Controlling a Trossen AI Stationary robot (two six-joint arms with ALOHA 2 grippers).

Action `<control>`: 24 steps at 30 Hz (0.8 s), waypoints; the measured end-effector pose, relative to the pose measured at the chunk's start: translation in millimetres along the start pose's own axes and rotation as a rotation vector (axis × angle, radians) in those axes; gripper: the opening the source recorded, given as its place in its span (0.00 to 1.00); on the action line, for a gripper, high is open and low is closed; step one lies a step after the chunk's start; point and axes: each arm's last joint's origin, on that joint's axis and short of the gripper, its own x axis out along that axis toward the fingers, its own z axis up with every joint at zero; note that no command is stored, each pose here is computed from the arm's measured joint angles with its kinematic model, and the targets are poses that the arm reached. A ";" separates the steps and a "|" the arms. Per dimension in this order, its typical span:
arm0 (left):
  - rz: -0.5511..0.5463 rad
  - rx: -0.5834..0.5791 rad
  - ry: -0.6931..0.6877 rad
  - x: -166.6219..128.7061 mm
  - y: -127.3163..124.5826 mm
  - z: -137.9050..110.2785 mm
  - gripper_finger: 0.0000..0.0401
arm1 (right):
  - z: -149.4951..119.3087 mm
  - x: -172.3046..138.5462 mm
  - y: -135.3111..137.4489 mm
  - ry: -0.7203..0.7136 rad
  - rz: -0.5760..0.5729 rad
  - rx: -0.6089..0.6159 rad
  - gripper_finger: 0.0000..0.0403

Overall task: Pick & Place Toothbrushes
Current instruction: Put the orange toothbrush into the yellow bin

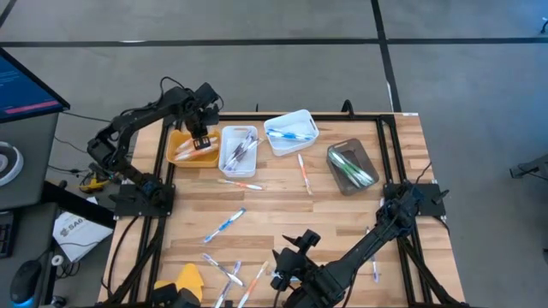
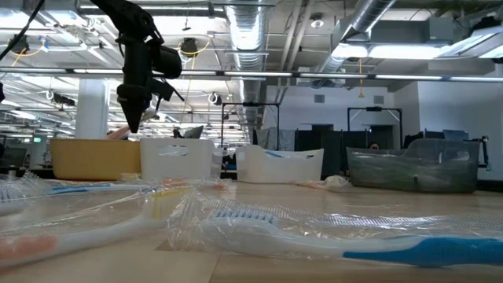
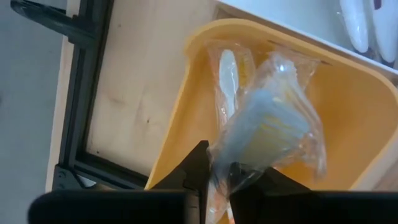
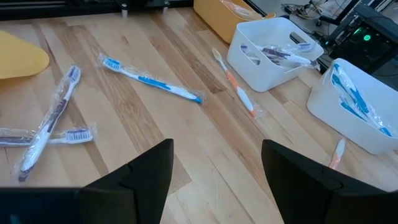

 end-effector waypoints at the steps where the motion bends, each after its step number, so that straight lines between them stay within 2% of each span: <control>1: 0.001 0.000 0.000 0.0 0.0 0.0 0.10 | 0.0 0.1 0.0 0.000 0.000 0.000 0.59; 24: 0.014 -0.057 -0.027 0.0 1.5 2.6 0.12 | 0.0 0.0 0.0 0.000 0.000 -0.001 0.59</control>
